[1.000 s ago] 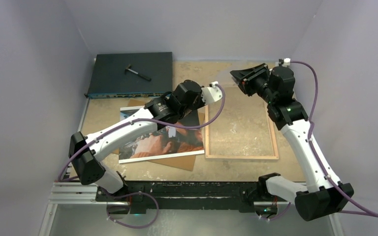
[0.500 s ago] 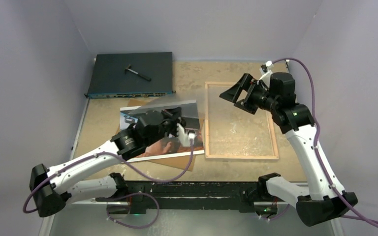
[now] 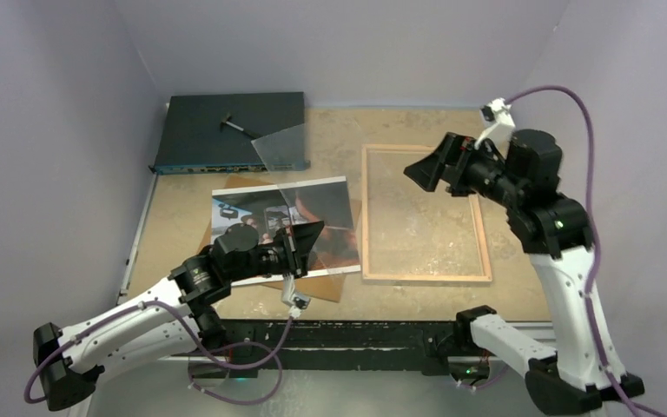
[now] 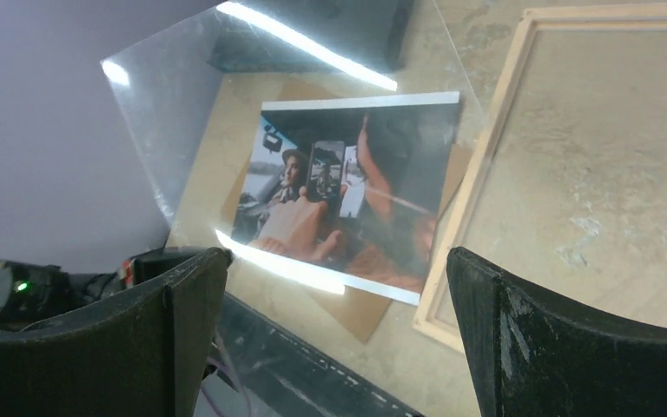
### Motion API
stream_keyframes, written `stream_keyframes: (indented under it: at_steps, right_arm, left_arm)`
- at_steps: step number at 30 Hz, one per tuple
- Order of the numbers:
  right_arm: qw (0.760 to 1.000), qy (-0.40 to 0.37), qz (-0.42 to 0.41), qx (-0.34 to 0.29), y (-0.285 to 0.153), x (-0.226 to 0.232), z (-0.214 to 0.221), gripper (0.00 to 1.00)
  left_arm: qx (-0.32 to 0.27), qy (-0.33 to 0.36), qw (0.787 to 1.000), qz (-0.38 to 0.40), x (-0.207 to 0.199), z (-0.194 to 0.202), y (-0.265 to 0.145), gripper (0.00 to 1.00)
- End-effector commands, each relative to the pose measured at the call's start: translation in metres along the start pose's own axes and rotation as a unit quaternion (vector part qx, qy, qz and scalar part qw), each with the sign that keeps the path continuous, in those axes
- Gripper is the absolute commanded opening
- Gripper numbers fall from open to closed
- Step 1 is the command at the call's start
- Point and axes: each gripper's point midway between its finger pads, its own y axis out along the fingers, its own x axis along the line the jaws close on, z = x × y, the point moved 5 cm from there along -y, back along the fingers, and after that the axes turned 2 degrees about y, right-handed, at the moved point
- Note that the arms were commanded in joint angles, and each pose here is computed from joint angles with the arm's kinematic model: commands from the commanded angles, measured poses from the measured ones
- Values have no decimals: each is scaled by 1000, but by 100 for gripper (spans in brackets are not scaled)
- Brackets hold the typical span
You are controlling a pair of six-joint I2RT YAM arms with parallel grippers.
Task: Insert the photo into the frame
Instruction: Pick up the photo frame item at the center of the board.
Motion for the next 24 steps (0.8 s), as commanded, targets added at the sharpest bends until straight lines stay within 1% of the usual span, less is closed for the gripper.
stream_keyframes:
  at_steps: [1,3,5,8,11,16,20,24]
  right_arm:
    - [997,-10,-47,55,76,-19,5,99]
    - [996,-10,-50,77,99,-28,9,99]
    - [995,-11,-53,79,113,-36,11,99]
    - [995,-16,-48,85,126,-51,18,99]
    - [994,-3,-47,99,138,-72,31,99]
    - [989,40,-87,111,136,-97,55,99]
    - [988,63,-79,121,132,-114,78,99]
    - [986,96,-71,113,127,-126,91,99]
  left_arm:
    - [-81,125,987,-56,19,-29,-12,0]
    - [-94,143,983,-60,20,-34,-17,0]
    - [-102,152,981,-62,20,-38,-21,0]
    - [-105,161,979,-66,19,-41,-27,0]
    - [-106,168,978,-69,19,-43,-28,0]
    - [-102,169,978,-68,19,-42,-30,0]
    - [-99,166,979,-66,18,-41,-30,0]
    - [-98,166,979,-66,16,-42,-30,0]
